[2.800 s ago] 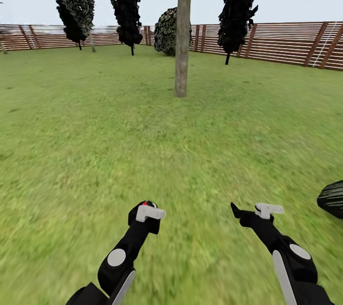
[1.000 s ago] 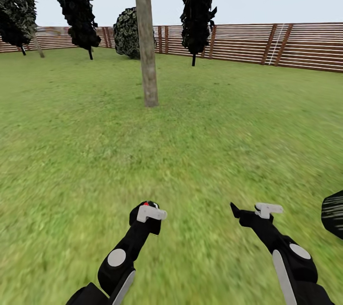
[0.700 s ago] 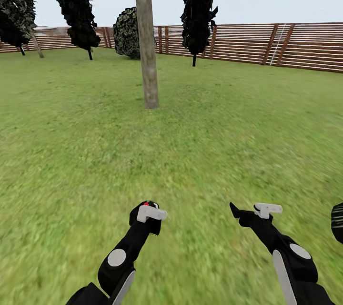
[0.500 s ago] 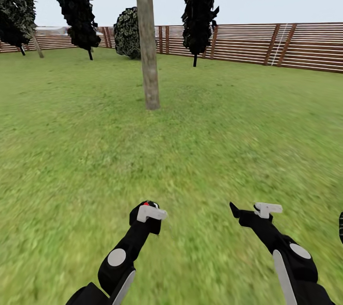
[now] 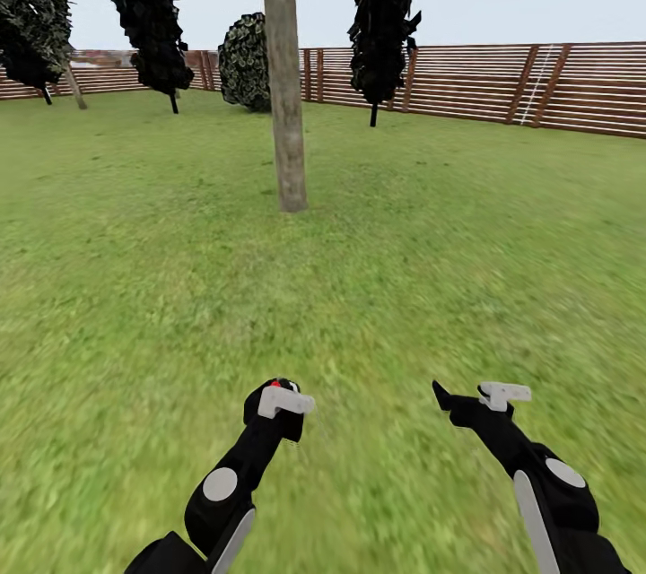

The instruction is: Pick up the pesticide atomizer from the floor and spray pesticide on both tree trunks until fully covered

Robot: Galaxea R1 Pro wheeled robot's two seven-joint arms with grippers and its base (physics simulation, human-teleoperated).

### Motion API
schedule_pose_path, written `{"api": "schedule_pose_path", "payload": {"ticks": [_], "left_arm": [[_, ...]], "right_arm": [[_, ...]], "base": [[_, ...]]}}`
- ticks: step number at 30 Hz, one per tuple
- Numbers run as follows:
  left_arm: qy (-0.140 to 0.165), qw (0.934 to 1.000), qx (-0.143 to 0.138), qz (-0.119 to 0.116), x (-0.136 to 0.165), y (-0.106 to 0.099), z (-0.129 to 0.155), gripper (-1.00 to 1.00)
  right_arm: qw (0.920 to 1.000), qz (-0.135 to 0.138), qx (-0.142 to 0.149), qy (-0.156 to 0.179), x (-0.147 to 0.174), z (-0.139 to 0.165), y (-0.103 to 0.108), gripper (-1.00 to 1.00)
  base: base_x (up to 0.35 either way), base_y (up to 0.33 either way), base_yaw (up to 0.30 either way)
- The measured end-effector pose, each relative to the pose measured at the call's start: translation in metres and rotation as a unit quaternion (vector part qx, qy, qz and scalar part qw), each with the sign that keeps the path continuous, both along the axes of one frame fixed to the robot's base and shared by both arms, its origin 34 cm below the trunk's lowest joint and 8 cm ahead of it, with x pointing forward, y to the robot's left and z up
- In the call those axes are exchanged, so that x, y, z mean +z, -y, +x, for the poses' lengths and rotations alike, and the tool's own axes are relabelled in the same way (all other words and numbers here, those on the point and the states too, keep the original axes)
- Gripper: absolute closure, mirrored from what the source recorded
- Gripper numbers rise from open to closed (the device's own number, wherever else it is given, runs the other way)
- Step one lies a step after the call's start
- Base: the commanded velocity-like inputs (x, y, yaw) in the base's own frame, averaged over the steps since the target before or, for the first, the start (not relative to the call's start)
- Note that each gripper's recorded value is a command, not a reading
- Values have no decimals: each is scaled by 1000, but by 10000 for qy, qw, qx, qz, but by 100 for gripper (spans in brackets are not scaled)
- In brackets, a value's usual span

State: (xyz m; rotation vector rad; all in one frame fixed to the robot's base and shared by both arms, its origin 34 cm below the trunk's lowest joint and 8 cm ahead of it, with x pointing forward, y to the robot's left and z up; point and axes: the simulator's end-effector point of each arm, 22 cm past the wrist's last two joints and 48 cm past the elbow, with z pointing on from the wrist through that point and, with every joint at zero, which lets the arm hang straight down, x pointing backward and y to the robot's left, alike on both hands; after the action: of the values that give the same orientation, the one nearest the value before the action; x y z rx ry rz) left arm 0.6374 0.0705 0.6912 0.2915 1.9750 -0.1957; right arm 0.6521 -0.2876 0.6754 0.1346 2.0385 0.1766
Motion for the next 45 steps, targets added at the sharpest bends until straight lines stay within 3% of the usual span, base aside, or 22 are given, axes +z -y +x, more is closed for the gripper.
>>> {"api": "schedule_pose_path", "payload": {"ticks": [45], "left_arm": [[-41,9999,-109,23,-3,9,-4,100]], "right_arm": [[10000,13,-6,1,0,-1,0,-100]], "base": [[332,89,0]]}}
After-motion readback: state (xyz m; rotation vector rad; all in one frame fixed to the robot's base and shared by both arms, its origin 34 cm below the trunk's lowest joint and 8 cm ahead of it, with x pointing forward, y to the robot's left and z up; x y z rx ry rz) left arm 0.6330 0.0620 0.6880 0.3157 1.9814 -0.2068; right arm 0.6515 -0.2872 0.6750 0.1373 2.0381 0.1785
